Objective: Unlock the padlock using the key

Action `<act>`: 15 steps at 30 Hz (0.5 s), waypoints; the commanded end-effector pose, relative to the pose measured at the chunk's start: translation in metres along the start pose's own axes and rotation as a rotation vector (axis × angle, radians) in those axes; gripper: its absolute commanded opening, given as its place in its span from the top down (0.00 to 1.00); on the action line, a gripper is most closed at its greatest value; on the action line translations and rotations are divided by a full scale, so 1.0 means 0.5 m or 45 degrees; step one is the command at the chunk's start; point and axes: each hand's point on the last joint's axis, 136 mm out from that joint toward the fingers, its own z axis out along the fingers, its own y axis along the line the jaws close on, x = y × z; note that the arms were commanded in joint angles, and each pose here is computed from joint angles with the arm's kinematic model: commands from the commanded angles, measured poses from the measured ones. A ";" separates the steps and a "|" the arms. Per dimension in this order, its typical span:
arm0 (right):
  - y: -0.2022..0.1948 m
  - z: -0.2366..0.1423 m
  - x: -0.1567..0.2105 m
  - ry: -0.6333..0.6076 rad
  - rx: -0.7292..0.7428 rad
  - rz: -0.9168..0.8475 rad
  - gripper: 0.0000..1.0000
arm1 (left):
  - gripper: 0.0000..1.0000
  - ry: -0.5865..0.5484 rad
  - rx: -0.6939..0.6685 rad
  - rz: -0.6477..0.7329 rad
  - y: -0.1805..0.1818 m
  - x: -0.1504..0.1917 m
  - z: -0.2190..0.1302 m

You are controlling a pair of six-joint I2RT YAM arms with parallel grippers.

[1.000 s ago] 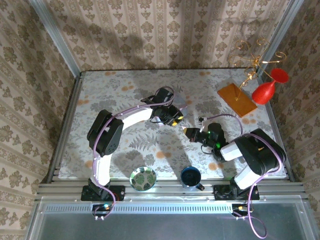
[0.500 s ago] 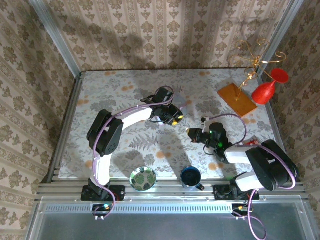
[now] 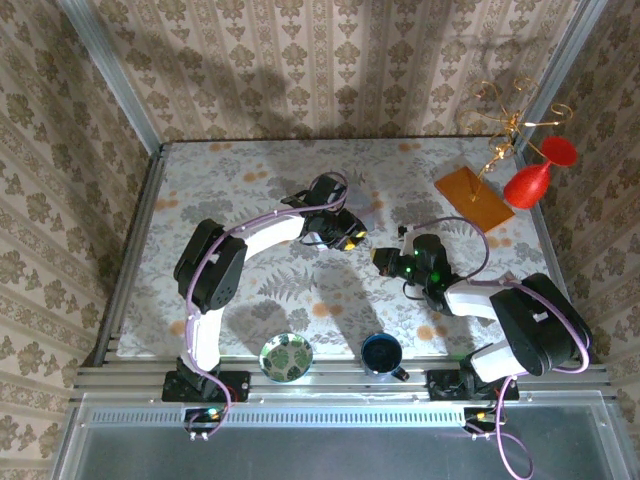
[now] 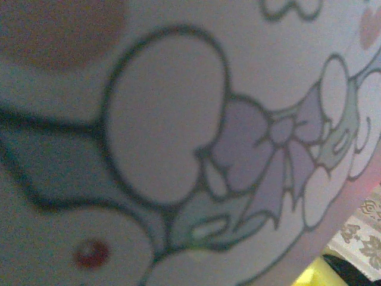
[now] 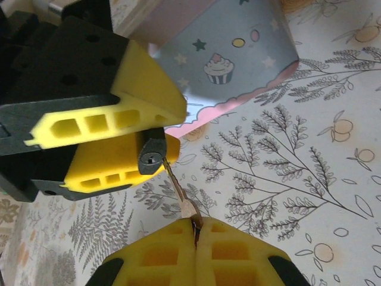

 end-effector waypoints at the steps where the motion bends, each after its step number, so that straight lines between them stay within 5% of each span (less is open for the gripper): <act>1: -0.015 0.005 0.008 0.021 0.061 0.021 1.00 | 1.00 0.135 -0.031 -0.085 0.027 0.034 0.030; 15: 0.011 0.013 0.006 0.013 0.023 0.008 1.00 | 1.00 0.135 -0.038 -0.087 0.031 0.034 0.035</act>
